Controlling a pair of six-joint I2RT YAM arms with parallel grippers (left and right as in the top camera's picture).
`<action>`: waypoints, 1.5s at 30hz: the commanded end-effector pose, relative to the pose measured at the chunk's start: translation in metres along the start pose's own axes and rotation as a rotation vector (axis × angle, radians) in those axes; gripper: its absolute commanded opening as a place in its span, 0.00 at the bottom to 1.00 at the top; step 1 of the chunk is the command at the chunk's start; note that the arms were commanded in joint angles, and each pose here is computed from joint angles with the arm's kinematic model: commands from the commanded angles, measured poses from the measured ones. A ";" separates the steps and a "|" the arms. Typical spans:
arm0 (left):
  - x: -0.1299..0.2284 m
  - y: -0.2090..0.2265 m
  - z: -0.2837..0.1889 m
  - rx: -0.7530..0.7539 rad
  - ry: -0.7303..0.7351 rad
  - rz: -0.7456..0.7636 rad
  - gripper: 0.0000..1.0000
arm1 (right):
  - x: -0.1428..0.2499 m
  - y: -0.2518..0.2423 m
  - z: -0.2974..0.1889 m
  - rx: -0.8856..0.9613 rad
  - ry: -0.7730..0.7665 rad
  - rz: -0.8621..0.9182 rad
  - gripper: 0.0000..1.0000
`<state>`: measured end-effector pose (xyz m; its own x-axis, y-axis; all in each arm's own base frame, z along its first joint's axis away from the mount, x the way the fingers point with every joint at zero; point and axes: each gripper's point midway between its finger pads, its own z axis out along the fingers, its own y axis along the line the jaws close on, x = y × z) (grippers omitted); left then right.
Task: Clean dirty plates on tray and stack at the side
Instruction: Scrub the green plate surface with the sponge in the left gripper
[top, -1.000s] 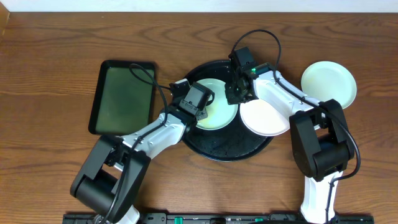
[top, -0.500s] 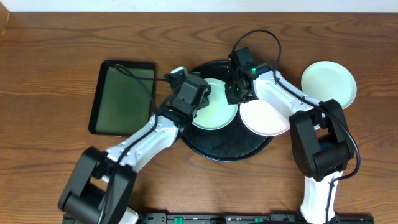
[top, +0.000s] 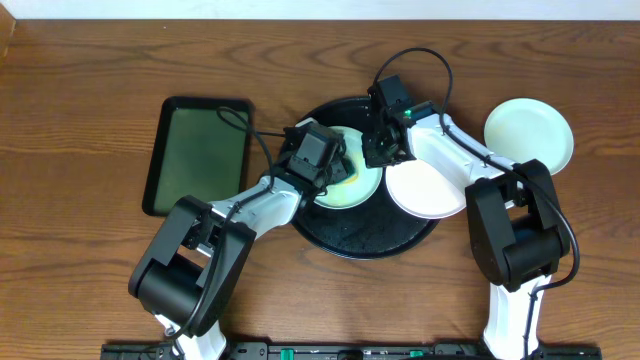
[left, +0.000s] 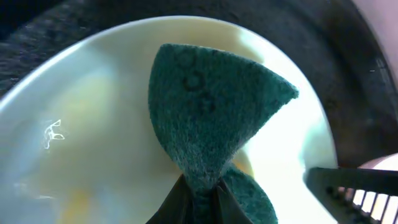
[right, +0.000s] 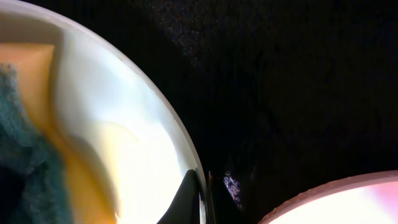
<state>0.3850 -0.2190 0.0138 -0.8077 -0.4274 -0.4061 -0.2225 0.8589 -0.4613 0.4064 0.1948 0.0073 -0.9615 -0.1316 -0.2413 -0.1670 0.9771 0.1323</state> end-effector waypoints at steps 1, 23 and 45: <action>0.003 0.054 0.003 -0.195 -0.004 0.090 0.08 | 0.022 -0.004 0.017 0.024 0.068 0.018 0.01; -0.029 0.012 -0.042 0.032 0.004 0.048 0.08 | 0.020 -0.003 0.017 0.021 0.061 0.018 0.01; -0.014 0.088 -0.020 -0.310 -0.006 0.024 0.07 | 0.022 -0.004 0.017 0.023 0.066 0.017 0.01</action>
<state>0.3681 -0.2002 0.0124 -0.8727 -0.3616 -0.3279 -0.2082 0.8833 -0.4201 0.4052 0.1965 0.0073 -0.9635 -0.1259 -0.2363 -0.1629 0.9761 0.1438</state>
